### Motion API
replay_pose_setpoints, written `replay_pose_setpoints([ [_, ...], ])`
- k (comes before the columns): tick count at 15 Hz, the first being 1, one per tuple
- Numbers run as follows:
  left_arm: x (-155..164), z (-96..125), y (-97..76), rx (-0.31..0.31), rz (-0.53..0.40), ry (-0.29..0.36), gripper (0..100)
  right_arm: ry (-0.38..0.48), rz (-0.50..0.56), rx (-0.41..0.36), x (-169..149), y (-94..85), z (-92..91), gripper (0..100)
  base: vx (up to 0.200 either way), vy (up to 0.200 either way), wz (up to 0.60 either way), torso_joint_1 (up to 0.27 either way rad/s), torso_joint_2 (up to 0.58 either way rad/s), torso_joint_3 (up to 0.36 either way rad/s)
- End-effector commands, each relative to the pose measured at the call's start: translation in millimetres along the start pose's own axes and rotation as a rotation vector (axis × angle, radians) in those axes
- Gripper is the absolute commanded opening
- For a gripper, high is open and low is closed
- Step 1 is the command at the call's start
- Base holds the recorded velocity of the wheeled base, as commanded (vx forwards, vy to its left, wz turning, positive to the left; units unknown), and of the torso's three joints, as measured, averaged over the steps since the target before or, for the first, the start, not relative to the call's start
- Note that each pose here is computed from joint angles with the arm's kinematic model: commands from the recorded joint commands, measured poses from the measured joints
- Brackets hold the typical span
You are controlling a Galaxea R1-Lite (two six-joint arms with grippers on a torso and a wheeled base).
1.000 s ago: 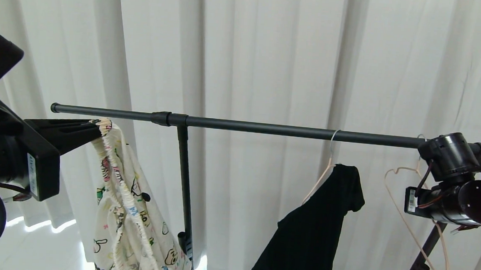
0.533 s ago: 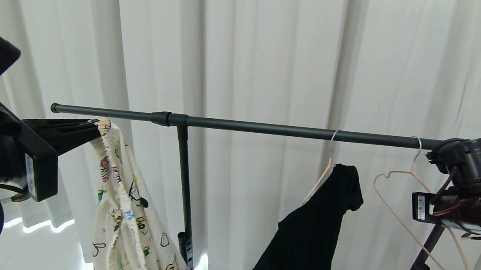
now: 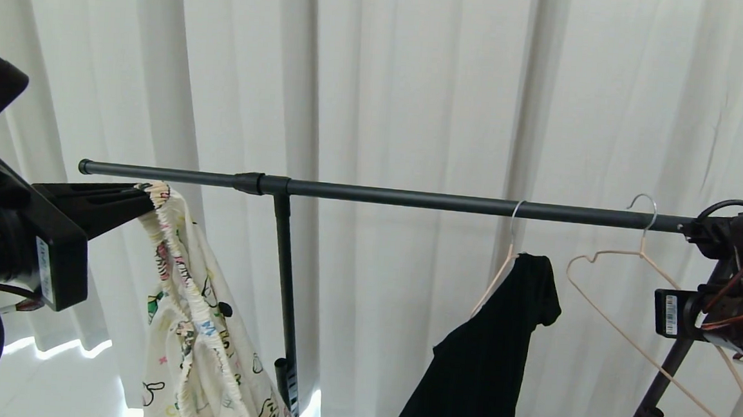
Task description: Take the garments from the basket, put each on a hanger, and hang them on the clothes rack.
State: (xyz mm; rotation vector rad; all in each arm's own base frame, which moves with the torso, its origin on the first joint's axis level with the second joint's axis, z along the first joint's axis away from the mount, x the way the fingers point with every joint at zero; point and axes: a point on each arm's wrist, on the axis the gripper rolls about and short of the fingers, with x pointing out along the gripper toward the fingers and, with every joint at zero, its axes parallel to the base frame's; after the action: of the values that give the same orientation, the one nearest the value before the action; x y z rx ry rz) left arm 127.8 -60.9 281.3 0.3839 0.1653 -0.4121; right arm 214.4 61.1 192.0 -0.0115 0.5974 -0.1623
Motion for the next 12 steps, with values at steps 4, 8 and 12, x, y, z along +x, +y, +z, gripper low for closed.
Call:
replay_pose_setpoints([
  [4,0.3,0.0,0.0,0.0,0.0,0.001,0,-0.091,0.042,0.034,-12.4,-4.7,1.2,0,0.0,0.0,0.0,0.0,0.0,0.0],
  [8,-0.2,0.1,0.0,0.0,0.001,-0.001,0,-0.115,0.128,-0.045,-34.7,-16.1,-12.5,0,0.0,0.0,0.0,0.0,0.0,0.0],
  [12,-0.2,0.1,0.0,0.0,0.001,-0.001,0,-0.151,0.164,-0.097,-49.5,-23.3,-19.4,0,-0.2,0.0,0.0,0.006,0.01,0.002],
])
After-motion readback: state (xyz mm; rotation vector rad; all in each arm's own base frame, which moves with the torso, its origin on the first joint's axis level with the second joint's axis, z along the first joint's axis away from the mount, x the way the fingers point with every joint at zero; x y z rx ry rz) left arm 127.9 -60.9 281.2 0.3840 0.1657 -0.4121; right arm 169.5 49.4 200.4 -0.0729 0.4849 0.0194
